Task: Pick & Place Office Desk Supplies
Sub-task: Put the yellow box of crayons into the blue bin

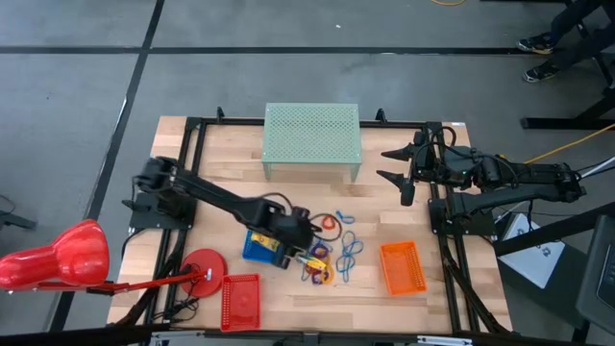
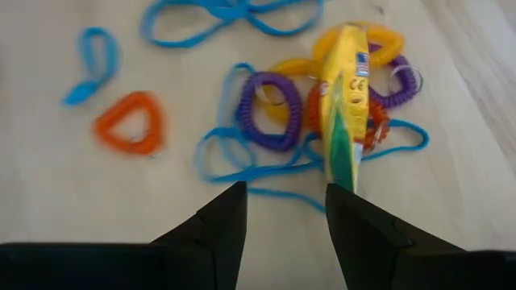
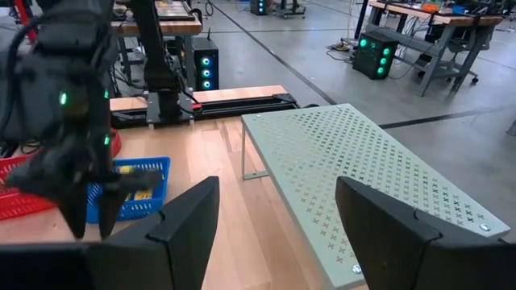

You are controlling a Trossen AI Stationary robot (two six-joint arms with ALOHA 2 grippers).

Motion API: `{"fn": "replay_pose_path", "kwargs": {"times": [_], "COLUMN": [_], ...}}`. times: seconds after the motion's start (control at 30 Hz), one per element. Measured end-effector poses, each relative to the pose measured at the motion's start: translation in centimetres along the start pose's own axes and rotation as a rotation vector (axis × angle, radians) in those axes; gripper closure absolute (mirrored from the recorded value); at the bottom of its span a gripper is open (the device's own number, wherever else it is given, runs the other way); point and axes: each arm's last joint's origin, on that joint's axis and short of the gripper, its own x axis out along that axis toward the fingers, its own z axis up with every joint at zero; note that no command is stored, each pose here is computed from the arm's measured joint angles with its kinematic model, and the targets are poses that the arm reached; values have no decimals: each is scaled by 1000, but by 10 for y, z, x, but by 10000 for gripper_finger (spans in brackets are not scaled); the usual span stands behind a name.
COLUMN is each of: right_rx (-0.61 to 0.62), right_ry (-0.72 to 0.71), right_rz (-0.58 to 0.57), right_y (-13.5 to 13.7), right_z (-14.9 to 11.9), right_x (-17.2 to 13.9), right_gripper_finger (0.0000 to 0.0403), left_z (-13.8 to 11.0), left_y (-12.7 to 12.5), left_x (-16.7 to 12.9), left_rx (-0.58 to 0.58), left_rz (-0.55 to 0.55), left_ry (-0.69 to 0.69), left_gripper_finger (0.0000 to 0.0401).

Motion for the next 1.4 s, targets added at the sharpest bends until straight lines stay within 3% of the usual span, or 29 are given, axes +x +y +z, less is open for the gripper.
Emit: {"fn": "replay_pose_path", "kwargs": {"times": [0.27,0.4,0.9,1.0,1.27,1.4], "right_rx": [-4,-5,13,16,16,16], "right_ry": [18,18,20,21,23,24], "right_rz": [2,2,3,7,8,7], "right_y": [0,0,0,0,0,0], "right_z": [-2,-2,-2,-2,-2,-2], "right_x": [0,0,0,0,0,0], "right_gripper_finger": [153,153,153,153,153,153], "left_z": [12,11,-4,-4,4,5], "left_y": [-1,-3,-5,-4,-4,-4], "left_x": [16,16,52,50,31,23], "left_rx": [-5,-61,-124,-103,-70,-67], "left_rz": [-99,-157,-144,-141,-149,-152], "left_ry": [-26,-30,76,75,24,22], "left_gripper_finger": [235,235,237,258,362,385]}}
